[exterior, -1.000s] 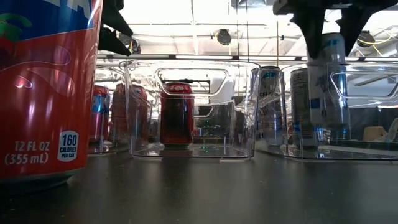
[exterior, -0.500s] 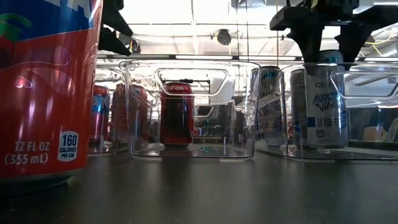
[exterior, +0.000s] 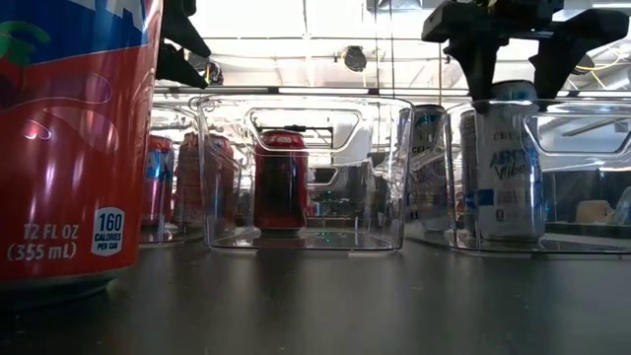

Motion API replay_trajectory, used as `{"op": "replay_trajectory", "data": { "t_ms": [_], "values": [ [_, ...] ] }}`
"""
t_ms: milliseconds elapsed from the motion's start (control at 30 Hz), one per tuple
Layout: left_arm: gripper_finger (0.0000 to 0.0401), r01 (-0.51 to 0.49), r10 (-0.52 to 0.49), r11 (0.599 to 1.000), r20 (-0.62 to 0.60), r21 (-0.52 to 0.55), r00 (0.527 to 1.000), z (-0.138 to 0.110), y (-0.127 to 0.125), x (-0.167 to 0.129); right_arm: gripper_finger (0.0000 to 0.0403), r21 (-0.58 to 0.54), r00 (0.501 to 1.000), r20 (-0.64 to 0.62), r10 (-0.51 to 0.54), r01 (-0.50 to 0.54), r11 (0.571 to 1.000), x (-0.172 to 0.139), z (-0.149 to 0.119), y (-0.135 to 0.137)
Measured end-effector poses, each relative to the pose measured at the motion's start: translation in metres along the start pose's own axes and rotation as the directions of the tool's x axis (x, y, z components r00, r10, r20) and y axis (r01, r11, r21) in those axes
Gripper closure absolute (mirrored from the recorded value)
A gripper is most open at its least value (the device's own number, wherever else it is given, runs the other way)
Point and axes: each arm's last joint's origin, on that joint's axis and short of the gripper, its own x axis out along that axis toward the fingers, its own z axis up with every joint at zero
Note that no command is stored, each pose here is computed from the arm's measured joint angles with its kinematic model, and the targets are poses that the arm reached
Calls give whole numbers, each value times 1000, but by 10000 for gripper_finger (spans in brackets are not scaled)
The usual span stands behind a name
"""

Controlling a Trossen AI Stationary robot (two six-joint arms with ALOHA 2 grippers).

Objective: Sort soda cans
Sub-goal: Put the right white blue soda can into the right transparent bin, then put the right red white soda can into the middle transparent bin

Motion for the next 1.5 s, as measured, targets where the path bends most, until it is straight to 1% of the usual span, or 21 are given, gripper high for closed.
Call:
{"op": "replay_trajectory", "data": {
  "t_ms": [400,600,700,800,967,1133,1233,1367,1433,1500],
  "values": [
    [16,0,0,1000,0,0,1000,0,0,0,103,0,1000,-2,7,-7,1000,0,0,1],
    [16,0,0,1000,0,0,1000,0,0,0,103,-36,999,6,-37,37,999,-1,1,-4],
    [16,0,0,1000,0,0,1000,0,0,0,103,-68,1000,2,-30,30,997,-5,2,-8],
    [16,0,0,1000,0,0,1000,0,0,0,103,-85,1000,-9,0,-1,996,-12,4,-12],
    [16,0,0,1000,0,0,1000,0,0,0,103,-93,996,-63,68,-74,993,-23,3,-17],
    [16,0,0,1000,0,0,1000,0,0,0,103,-116,987,-87,138,-148,982,-39,0,-31],
    [16,0,0,1000,0,0,1000,0,0,0,103,-127,975,-107,197,-210,969,-52,-3,-41],
    [16,0,0,1000,0,0,1000,0,0,0,103,-150,945,-148,293,-314,938,-69,-10,-57],
    [16,0,0,1000,0,0,1000,0,0,0,103,-158,935,-165,315,-340,927,-75,-15,-64],
    [16,0,0,1000,0,0,1000,0,0,0,103,-181,935,-175,307,-337,924,-78,-21,-71]
  ]
}}
